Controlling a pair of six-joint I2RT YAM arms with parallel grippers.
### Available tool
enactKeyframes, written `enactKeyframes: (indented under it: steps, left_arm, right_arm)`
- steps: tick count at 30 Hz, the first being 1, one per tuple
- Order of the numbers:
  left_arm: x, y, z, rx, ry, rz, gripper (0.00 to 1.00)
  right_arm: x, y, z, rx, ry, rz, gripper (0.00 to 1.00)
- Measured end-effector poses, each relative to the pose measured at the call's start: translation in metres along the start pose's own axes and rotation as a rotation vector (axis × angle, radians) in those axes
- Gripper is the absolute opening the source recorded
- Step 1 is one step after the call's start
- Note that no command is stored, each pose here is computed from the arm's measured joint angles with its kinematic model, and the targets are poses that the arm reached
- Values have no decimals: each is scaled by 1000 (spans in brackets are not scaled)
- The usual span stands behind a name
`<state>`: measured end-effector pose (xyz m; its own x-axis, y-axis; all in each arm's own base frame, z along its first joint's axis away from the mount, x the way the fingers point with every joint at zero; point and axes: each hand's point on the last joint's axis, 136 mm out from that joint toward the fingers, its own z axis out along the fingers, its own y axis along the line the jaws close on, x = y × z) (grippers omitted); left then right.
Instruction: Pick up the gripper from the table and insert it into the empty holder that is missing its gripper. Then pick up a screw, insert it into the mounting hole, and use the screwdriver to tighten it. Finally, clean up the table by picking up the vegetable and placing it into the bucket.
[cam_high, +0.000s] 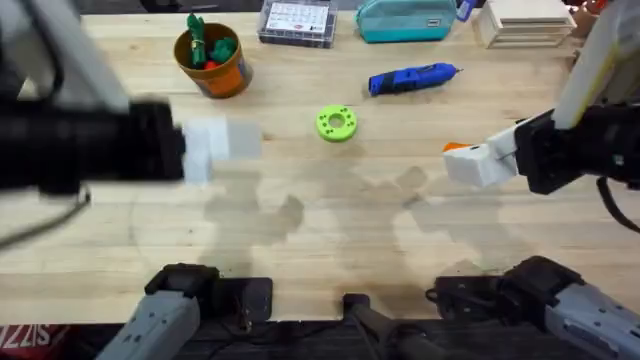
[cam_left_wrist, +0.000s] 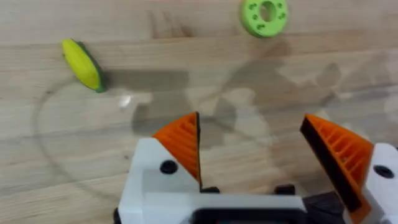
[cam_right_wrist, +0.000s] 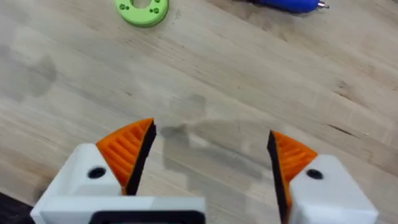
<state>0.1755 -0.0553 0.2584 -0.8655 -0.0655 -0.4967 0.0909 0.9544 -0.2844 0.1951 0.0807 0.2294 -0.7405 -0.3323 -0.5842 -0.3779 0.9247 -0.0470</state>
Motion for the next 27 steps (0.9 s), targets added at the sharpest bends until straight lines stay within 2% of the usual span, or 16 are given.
enactKeyframes:
  steps: [3, 5, 8, 13, 17, 20, 23, 27]
  left_arm:
    - [-21, 11, 13, -64, 41, -5, 985]
    - [-26, 26, 25, -139, 88, -20, 985]
    - [-28, 57, 43, -279, 170, -94, 985]
    - [-31, 107, 73, -423, 288, -247, 985]
    - [-37, 145, 102, -453, 308, -362, 985]
    - [-30, 168, 123, -458, 330, -434, 985]
    - [-20, 185, 143, -457, 356, -486, 985]
    - [-3, 199, 165, -458, 382, -517, 985]
  right_arm:
    - [0, 0, 0, 0, 0, 0, 993]
    - [0, 0, 0, 0, 0, 0, 993]
    - [0, 0, 0, 0, 0, 0, 992]
    - [0, 0, 0, 0, 0, 0, 993]
    - [0, 0, 0, 0, 0, 0, 993]
    - [0, 0, 0, 0, 0, 0, 994]
    - [0, 0, 0, 0, 0, 0, 994]
    - [0, 0, 0, 0, 0, 0, 994]
